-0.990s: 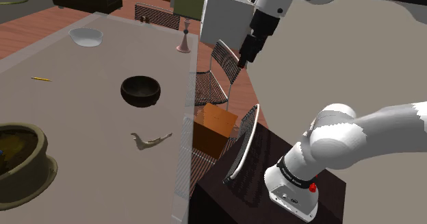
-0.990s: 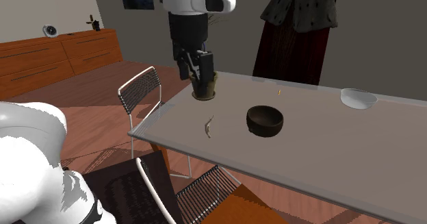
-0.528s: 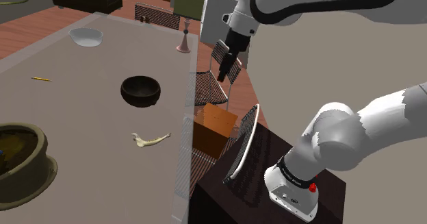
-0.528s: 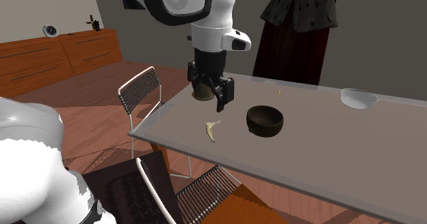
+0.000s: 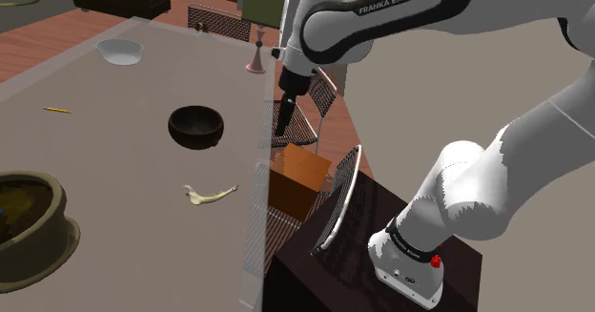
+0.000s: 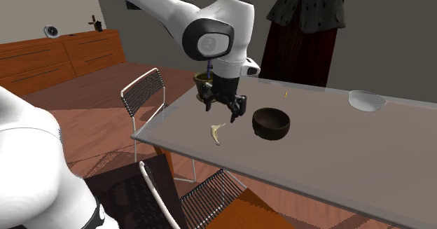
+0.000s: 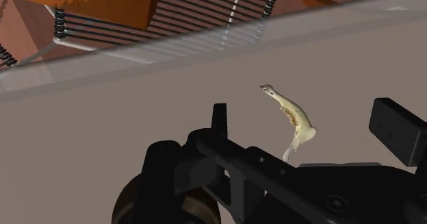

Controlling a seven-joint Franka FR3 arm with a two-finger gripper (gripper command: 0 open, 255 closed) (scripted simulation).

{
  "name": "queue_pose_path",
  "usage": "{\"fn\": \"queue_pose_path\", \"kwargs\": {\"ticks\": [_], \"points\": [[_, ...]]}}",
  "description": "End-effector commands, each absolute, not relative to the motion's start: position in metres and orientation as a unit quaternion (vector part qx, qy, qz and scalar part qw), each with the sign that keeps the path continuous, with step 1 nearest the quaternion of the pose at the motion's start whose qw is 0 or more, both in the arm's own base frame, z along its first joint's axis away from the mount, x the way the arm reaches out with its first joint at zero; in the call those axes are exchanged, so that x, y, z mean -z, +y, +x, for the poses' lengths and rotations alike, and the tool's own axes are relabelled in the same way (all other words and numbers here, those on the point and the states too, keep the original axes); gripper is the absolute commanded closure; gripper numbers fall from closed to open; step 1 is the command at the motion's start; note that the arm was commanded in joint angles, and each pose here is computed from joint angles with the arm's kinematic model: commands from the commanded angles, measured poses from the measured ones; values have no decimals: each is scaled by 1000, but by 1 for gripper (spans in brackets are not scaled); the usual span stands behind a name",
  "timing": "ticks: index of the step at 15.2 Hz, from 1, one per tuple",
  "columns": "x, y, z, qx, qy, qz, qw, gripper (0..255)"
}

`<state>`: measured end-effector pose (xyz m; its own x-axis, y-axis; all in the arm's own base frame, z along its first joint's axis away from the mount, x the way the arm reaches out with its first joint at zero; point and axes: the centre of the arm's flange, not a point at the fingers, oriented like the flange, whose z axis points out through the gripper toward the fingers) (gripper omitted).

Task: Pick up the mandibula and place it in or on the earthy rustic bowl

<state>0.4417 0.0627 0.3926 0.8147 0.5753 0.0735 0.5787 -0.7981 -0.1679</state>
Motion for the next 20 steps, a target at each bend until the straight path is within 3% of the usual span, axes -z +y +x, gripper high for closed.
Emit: {"fn": "queue_pose_path", "kwargs": {"ticks": [1, 15, 20], "points": [[-372, 80, 455, 9, -339, -936, 98, 0], [-241, 200, 504, 3, -552, -822, 140, 0], [-219, 208, 501, 3, -555, -820, 140, 0]]}}
